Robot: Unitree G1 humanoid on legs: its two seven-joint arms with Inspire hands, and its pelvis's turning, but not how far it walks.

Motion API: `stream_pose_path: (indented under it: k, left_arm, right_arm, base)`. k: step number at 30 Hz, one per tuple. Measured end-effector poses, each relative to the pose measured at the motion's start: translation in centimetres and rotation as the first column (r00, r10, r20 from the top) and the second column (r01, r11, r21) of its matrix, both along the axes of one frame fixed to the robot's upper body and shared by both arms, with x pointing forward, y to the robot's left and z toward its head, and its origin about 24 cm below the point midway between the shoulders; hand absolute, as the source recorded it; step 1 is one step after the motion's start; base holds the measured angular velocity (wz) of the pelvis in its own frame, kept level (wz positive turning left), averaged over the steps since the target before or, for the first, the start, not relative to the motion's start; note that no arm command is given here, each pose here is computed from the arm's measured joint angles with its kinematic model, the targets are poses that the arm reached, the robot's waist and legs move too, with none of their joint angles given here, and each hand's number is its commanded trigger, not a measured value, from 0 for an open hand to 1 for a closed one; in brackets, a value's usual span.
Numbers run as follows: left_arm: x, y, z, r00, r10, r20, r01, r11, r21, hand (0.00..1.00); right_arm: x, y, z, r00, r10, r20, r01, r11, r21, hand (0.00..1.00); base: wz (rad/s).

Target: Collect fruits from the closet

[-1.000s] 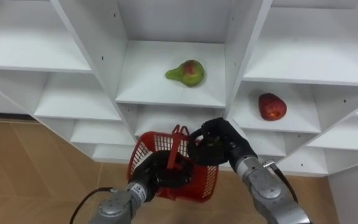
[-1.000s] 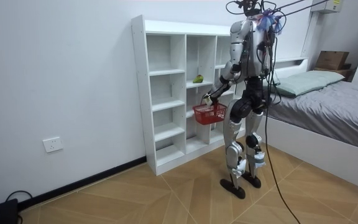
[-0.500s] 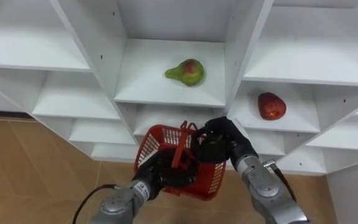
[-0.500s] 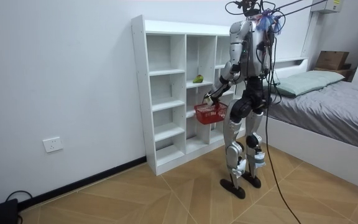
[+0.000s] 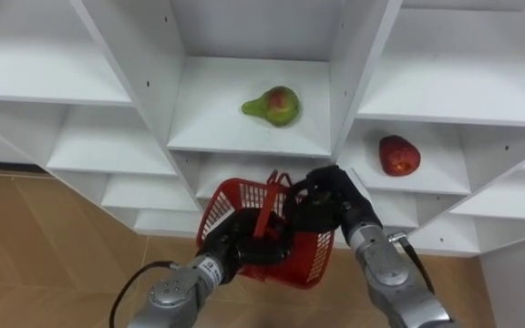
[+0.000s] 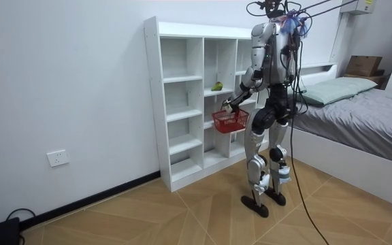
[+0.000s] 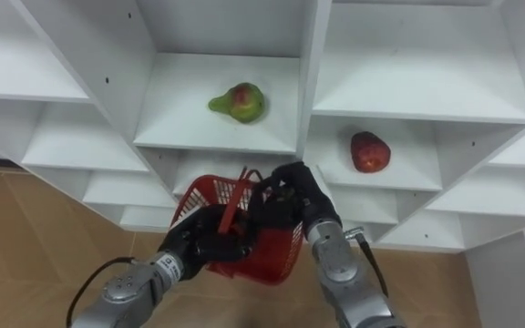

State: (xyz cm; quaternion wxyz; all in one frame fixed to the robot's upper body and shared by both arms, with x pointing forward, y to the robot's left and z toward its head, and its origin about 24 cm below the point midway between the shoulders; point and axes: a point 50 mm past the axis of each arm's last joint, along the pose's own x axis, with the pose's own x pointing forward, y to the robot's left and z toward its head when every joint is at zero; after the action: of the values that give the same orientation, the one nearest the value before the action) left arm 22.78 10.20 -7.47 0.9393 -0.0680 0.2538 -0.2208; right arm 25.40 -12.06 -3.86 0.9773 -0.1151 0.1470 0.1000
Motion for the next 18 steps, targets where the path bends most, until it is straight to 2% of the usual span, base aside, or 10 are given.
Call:
stream_pose_path:
  k: [18]
  left_arm:
    - [-0.28,-0.2,-0.17,1.0,-0.017,-0.011,0.017,1.0,0.005,1.0]
  right_arm:
    - [-0.1,0.02,-0.22,1.0,-0.001,-0.012,0.001,1.0,0.005,0.0]
  base:
    - [0.0]
